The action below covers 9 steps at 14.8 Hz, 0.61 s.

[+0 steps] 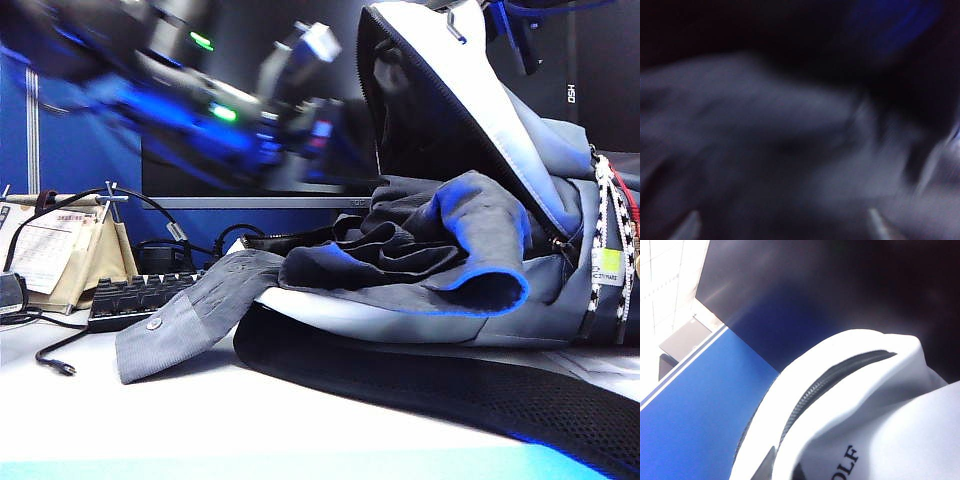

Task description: Take the gray clothes out of the backpack.

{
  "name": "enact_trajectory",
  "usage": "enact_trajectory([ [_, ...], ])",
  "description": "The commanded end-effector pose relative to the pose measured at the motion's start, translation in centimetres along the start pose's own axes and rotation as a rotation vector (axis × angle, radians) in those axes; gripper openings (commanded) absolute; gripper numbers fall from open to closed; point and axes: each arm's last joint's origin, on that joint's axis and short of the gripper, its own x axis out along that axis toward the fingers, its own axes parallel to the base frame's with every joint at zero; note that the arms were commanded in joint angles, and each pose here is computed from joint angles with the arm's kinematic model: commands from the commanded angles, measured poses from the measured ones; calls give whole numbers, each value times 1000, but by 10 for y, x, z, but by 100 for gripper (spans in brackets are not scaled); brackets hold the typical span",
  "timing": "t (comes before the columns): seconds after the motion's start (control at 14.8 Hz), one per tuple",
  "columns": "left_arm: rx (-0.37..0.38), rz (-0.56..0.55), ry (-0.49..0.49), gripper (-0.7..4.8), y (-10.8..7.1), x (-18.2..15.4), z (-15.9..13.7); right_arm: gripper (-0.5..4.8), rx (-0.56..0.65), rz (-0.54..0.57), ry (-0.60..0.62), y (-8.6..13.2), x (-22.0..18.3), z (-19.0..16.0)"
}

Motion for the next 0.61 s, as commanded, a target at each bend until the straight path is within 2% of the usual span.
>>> enact_trajectory([
  [0.07, 5, -93, -43, 479, 5, 32, 7, -6, -49, 96, -57, 15, -2, 11],
  [0.34, 14, -44, -20, 479, 18, 82, -6, -6, -46, 102, -39, 15, -2, 10],
  [0.54, 8, -41, 18, 479, 14, 124, -20, -6, -48, 121, -17, 16, -2, 9],
  [0.61, 5, -4, 66, 345, 10, 135, -25, -6, -48, 127, -9, 16, -2, 9],
])
